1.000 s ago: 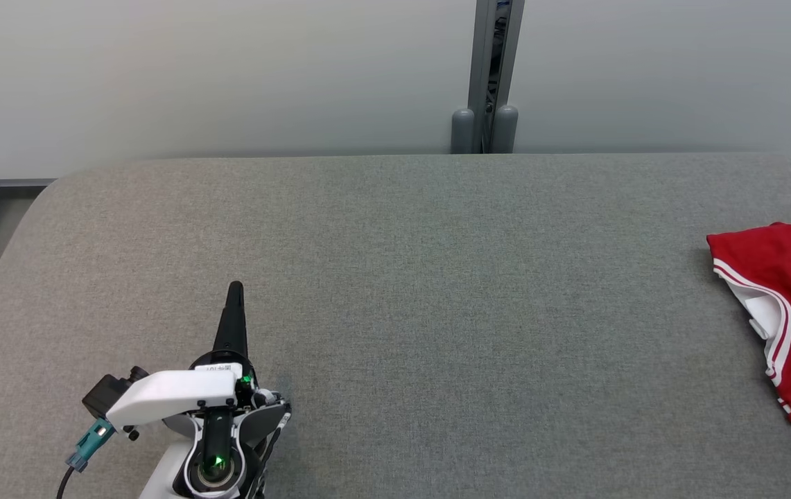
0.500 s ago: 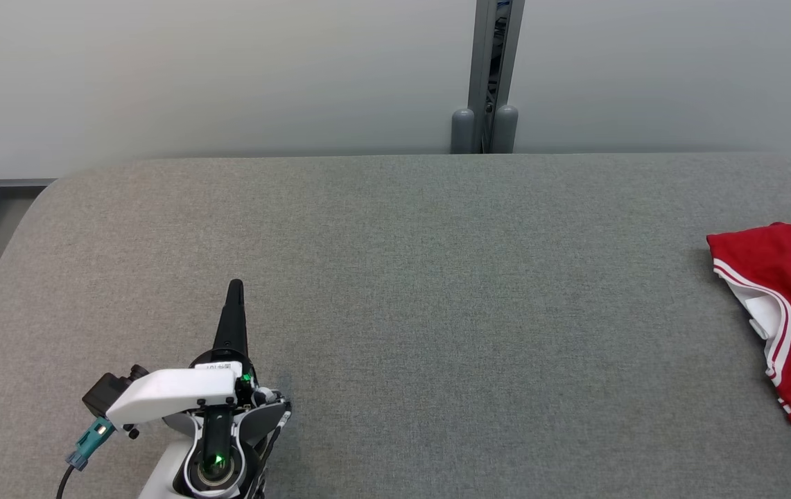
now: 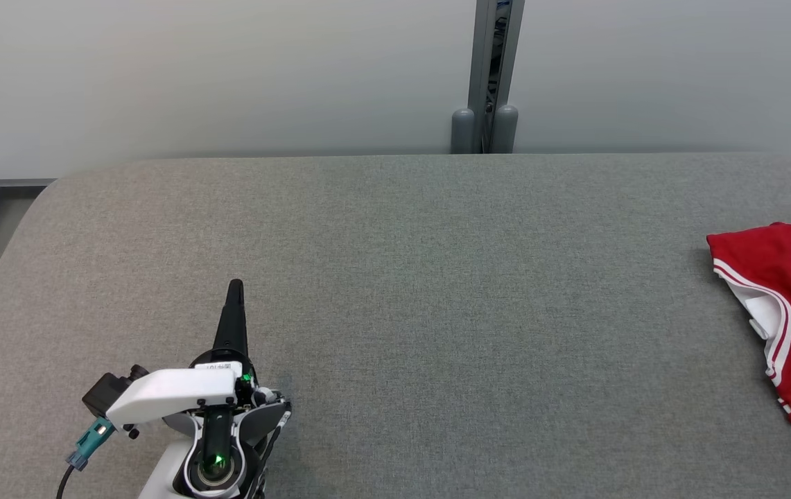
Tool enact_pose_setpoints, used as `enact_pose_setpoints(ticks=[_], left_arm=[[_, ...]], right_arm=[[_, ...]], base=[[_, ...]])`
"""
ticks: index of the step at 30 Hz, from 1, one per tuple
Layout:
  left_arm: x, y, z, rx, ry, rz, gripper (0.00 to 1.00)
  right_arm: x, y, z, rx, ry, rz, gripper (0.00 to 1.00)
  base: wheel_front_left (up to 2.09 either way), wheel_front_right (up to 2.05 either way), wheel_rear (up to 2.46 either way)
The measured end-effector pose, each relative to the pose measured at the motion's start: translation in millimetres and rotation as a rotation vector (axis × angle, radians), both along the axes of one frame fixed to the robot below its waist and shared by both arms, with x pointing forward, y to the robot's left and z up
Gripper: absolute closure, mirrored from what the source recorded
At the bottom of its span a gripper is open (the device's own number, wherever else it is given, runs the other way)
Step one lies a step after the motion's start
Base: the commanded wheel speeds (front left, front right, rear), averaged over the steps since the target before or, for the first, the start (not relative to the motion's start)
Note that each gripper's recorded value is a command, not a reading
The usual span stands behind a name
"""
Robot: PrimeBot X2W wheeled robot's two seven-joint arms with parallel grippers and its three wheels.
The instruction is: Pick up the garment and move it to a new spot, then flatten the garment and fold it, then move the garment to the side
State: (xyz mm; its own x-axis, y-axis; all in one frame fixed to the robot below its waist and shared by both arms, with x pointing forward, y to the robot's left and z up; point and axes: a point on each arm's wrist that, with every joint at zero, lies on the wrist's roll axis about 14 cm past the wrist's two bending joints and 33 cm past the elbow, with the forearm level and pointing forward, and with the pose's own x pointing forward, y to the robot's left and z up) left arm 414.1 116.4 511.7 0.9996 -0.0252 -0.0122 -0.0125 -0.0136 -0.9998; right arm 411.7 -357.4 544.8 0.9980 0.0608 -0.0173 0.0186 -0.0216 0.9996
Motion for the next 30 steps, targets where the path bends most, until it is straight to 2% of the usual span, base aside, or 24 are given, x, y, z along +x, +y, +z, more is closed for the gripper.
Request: enact_pose_setpoints(ticks=[30], left_arm=[[0.0, 0.0, 0.0, 0.000, 0.000, 0.000, 1.00]], right_arm=[[0.1, 0.0, 0.3, 0.001, -0.002, 0.000, 1.00]], base=[[0.00, 0.00, 0.00]])
